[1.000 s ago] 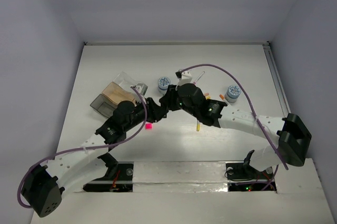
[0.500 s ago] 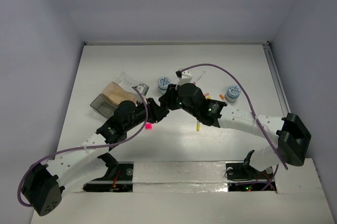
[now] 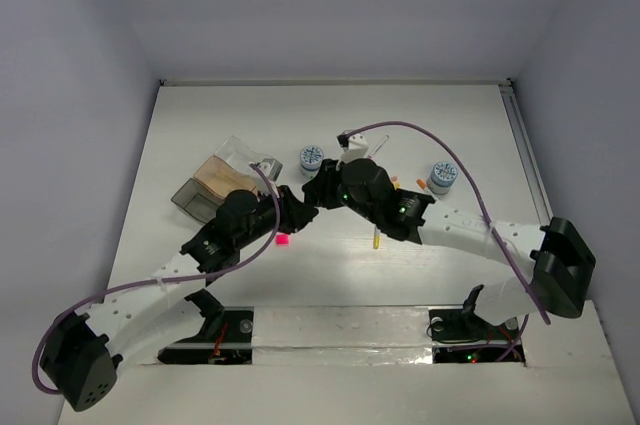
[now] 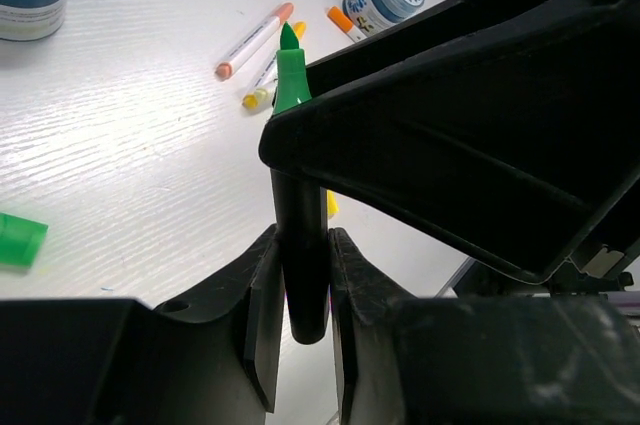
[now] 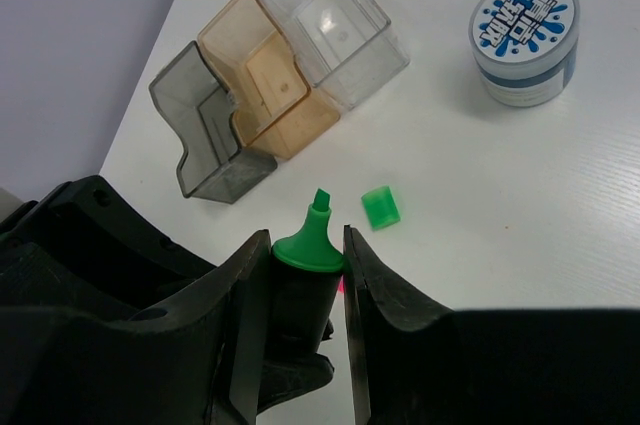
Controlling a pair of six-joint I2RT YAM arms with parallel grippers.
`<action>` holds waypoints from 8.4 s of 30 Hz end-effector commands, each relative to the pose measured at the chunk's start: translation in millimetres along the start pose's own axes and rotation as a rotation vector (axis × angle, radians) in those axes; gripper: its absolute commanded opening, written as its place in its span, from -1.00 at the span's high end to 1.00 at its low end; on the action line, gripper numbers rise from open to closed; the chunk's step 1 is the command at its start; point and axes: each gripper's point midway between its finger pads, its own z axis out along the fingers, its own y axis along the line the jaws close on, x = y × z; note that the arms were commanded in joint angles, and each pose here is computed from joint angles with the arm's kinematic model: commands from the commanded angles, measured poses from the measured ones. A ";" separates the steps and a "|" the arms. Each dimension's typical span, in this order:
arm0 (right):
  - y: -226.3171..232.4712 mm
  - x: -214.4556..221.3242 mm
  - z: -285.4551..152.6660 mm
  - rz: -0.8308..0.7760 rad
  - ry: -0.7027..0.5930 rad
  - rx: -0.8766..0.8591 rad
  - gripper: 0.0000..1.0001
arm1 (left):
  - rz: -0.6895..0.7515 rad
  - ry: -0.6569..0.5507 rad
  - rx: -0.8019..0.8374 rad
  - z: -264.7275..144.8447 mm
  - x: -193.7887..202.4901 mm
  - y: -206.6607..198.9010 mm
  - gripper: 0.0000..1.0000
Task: Sort the stationery into containers
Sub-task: Pick up the pen from the center of the board, then close the pen cap on the pen.
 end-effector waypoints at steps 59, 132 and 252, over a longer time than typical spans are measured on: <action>-1.4 135.2 114.9 -0.212 0.383 -0.047 0.30 | 0.270 -0.328 -0.247 -109.6 -105.9 -3.6 1.00; -14.8 148.7 137.2 -0.084 0.454 -0.106 -0.17 | 0.282 -0.297 -0.232 -102.5 -101.1 -4.8 1.00; -138.7 142.8 117.3 -0.303 0.485 0.554 -0.09 | 0.283 -0.317 -0.213 -107.6 -104.3 -8.5 1.00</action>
